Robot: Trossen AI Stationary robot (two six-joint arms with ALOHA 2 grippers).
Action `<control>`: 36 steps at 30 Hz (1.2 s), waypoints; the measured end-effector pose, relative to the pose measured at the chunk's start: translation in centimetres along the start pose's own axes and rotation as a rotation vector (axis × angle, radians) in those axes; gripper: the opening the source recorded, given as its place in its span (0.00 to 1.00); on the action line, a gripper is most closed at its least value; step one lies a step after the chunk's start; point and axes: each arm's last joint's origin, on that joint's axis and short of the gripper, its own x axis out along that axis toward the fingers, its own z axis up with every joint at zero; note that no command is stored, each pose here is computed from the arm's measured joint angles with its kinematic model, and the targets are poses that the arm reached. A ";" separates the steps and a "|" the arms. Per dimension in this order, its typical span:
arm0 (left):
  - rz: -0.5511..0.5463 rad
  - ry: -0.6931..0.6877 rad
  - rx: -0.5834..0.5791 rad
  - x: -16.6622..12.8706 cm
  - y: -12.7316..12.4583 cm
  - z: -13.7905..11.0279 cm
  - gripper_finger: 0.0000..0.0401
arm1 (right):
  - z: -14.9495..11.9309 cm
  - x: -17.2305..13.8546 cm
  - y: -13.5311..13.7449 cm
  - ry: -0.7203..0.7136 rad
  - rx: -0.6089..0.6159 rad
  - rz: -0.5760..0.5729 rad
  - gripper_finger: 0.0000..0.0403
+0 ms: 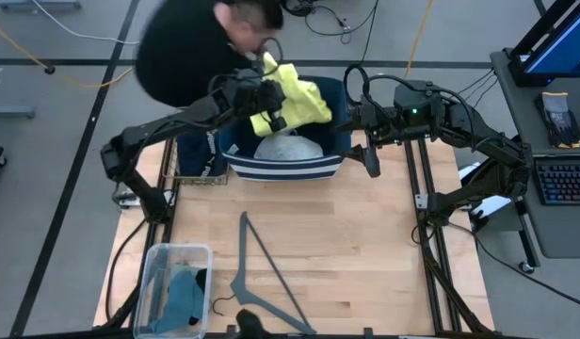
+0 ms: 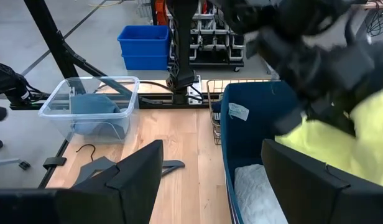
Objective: Pick & Place Cloths
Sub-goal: Put the yellow shirt into the blue laundry bin
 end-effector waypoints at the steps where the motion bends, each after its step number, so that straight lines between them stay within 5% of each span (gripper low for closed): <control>1: -0.007 0.020 0.013 0.6 -0.2 -0.4 0.10 | 0.0 0.0 0.0 0.000 0.000 0.000 0.66; 9: -0.051 0.135 0.116 3.2 -0.5 -2.9 0.10 | 0.0 0.0 0.0 0.000 0.000 0.000 0.66; 25: -0.402 0.292 0.039 4.4 -3.5 -5.9 0.11 | 0.0 0.0 0.0 -0.001 0.001 0.000 0.66; 36: -0.481 0.333 0.010 5.5 -4.6 -7.0 0.16 | 0.0 0.0 0.0 -0.001 0.001 0.000 0.66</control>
